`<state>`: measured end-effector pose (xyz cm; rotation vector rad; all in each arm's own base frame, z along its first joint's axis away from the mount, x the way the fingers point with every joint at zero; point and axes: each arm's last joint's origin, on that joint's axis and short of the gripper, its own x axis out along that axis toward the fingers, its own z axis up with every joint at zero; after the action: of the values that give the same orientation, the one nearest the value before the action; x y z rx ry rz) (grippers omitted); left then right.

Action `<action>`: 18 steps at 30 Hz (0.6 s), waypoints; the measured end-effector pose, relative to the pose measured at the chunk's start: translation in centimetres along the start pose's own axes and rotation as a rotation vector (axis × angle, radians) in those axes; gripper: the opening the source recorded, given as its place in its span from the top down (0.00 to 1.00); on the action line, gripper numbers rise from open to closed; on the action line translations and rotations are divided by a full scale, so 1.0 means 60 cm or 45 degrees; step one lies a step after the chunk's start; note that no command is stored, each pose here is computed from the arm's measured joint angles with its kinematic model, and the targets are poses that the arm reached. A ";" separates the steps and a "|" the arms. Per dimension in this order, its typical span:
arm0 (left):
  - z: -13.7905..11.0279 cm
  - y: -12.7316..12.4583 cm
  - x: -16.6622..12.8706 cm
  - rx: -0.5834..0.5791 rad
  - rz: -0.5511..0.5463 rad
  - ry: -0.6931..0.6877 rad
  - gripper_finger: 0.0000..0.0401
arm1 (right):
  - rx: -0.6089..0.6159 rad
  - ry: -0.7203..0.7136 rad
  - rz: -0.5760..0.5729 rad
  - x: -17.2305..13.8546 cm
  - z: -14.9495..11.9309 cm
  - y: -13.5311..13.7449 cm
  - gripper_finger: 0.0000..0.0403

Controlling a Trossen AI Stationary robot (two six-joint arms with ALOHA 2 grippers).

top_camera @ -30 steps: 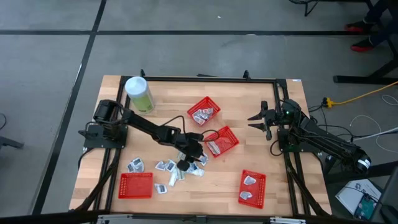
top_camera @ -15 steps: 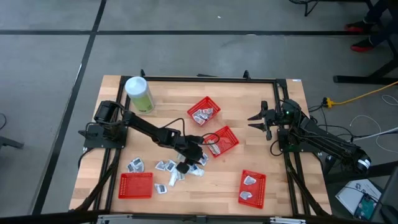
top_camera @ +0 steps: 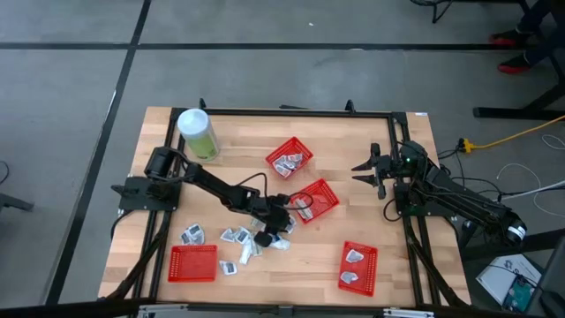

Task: Pick & Place First Aid Supplies
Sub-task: Put the gray towelette pad into the red container

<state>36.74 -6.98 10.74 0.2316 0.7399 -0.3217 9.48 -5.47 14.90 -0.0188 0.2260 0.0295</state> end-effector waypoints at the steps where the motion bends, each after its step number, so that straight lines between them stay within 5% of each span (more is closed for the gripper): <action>1: -0.001 0.000 0.001 -0.001 0.001 0.000 0.70 | 0.000 0.000 0.000 0.000 0.000 0.000 0.69; 18: -0.005 -0.001 0.005 -0.065 -0.009 0.024 0.99 | 0.000 0.000 0.000 0.000 0.000 0.000 0.69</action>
<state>36.73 -6.98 10.33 0.1841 0.7665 -0.3076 9.48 -5.47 14.91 -0.0190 0.2258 0.0295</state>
